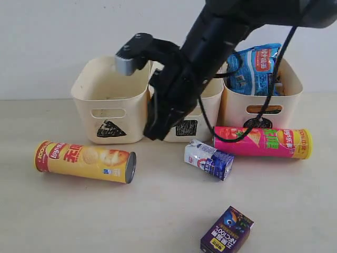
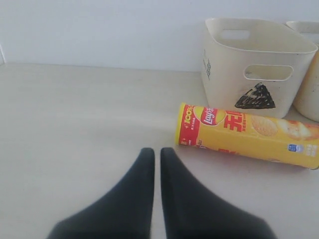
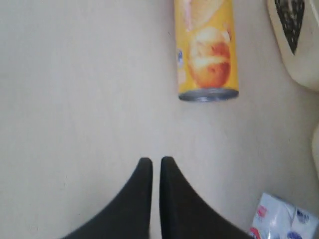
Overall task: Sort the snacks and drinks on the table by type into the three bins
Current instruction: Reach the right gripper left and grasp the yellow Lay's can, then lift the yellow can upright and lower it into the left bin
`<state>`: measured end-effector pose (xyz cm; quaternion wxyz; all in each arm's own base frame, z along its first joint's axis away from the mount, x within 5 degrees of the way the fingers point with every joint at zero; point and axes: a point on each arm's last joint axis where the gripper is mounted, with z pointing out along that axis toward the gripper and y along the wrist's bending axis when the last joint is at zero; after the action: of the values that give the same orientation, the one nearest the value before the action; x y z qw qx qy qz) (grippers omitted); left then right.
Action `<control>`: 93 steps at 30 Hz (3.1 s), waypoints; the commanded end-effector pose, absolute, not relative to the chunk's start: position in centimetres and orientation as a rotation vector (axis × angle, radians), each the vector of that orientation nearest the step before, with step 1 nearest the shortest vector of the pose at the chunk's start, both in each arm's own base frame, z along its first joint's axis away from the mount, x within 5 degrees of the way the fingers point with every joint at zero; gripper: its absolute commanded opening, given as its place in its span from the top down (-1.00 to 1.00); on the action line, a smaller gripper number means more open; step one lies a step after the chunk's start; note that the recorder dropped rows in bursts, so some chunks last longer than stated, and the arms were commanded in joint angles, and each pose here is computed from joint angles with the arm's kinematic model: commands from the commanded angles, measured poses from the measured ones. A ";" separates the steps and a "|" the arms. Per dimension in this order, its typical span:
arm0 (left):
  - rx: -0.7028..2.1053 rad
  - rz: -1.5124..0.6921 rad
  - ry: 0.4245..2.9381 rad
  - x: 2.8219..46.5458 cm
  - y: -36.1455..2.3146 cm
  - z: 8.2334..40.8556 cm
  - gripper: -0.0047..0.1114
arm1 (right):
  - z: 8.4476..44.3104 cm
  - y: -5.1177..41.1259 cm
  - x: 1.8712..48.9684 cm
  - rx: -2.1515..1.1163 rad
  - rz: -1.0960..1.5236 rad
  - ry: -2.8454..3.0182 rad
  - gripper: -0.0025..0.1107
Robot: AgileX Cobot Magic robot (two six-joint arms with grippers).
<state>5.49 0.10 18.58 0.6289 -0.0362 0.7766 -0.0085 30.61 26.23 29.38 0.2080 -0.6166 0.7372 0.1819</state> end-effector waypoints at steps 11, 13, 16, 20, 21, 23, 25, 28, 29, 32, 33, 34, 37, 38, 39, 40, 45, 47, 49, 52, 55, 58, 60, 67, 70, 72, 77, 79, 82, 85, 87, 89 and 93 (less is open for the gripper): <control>-0.086 -0.027 1.765 5.5 0.1 18.7 0.85 | 24.3 36.2 29.9 -1.547 0.504 1.831 0.55; -0.086 -0.027 1.765 5.5 0.1 18.7 0.85 | 23.3 37.0 30.2 -1.574 0.524 1.852 0.14; -0.086 -0.027 1.765 5.5 0.1 18.7 0.85 | 22.5 38.0 31.0 -1.576 0.543 1.869 -0.28; -0.086 -0.027 1.765 5.5 0.1 18.7 0.85 | 21.8 39.4 32.2 -1.573 0.561 1.861 -0.30; -0.086 -0.027 1.765 5.5 0.1 18.7 0.85 | 21.4 39.8 32.4 -1.591 0.570 1.864 -0.30; -0.086 -0.027 1.765 5.5 0.1 18.7 0.85 | 20.8 40.2 32.6 -1.619 0.583 1.873 -0.30; -0.086 -0.027 1.765 5.5 0.1 18.7 0.85 | 20.3 40.6 32.5 -1.641 0.592 1.877 -0.30; -0.086 -0.027 1.765 5.5 0.1 18.7 0.85 | 20.0 41.3 32.1 -1.663 0.578 1.843 -0.30; -0.086 -0.027 1.765 5.5 0.1 18.7 0.85 | 19.8 41.6 32.0 -1.677 0.562 1.826 -0.30; -0.086 -0.027 1.765 5.5 0.1 18.7 0.85 | 19.6 41.6 32.3 -1.676 0.522 1.798 -0.30; -0.086 -0.027 1.765 5.5 0.1 18.7 0.85 | 19.5 41.7 32.4 -1.673 0.513 1.793 -0.30; -0.086 -0.027 1.765 5.5 0.1 18.7 0.85 | 19.3 41.7 32.5 -1.674 0.504 1.790 -0.30; -0.086 -0.027 1.765 5.5 0.1 18.7 0.85 | 18.8 41.7 32.8 -1.679 0.465 1.771 -0.30; -0.086 -0.027 1.765 5.5 0.1 18.7 0.85 | 18.6 41.8 32.9 -1.677 0.453 1.766 -0.30; -0.086 -0.027 1.765 5.5 0.1 18.7 0.85 | 18.3 41.8 33.0 -1.678 0.444 1.764 -0.30; -0.086 -0.027 1.765 5.5 0.1 18.7 0.85 | 17.9 41.8 33.1 -1.678 0.438 1.766 -0.30; -0.086 -0.027 1.765 5.5 0.1 18.7 0.85 | 16.3 41.9 33.4 -1.692 0.418 1.780 -0.30; -0.086 -0.027 1.765 5.5 0.1 18.7 0.85 | 16.0 42.0 33.4 -1.696 0.418 1.786 -0.30; -0.086 -0.027 1.765 5.5 0.1 18.7 0.85 | 15.8 42.0 33.4 -1.698 0.418 1.788 -0.30; -0.086 -0.027 1.765 5.5 0.1 18.7 0.85 | 15.1 41.9 33.5 -1.716 0.400 1.791 -0.30; -0.086 -0.027 1.765 5.5 0.1 18.7 0.85 | 14.5 41.7 33.7 -1.744 0.351 1.789 -0.30; -0.086 -0.027 1.765 5.5 0.1 18.7 0.85 | 13.9 41.5 33.9 -1.785 0.292 1.771 -0.30; -0.086 -0.027 1.765 5.5 0.1 18.7 0.85 | 13.9 41.4 34.1 -1.802 0.254 1.756 -0.30; -0.086 -0.027 1.765 5.5 0.1 18.7 0.85 | 13.9 41.1 34.8 -1.767 0.180 1.754 -0.30; -0.086 -0.027 1.765 5.5 0.1 18.7 0.85 | 13.4 40.6 35.5 -1.740 0.174 1.779 -0.30; -0.086 -0.027 1.765 5.5 0.1 18.7 0.85 | 12.9 40.3 35.9 -1.728 0.176 1.802 -0.30; -0.086 -0.027 1.765 5.5 0.1 18.7 0.85 | 12.4 40.1 36.0 -1.723 0.183 1.823 -0.30; -0.086 -0.027 1.765 5.5 0.1 18.7 0.85 | 12.6 40.3 35.9 -1.710 0.190 1.823 -0.30; -0.086 -0.027 1.765 5.5 0.1 18.7 0.85 | 12.6 40.4 35.8 -1.688 0.213 1.842 -0.24; -0.086 -0.027 1.765 5.5 0.1 18.7 0.85 | 12.5 40.3 35.6 -1.695 0.222 1.876 0.23; -0.086 -0.027 1.765 5.5 0.1 18.7 0.85 | 12.4 40.2 35.4 -1.712 0.226 1.893 0.75; -0.086 -0.027 1.765 5.5 0.1 18.7 0.85 | 13.5 40.1 35.4 -1.673 0.242 1.916 0.93; -0.086 -0.027 1.765 5.5 0.1 18.7 0.85 | 17.1 40.0 35.2 -1.566 0.280 1.927 0.96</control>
<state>5.49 0.10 18.58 0.6289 -0.0362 0.7766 -0.0085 35.47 40.14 14.00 0.2950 -0.6160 0.7243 0.0945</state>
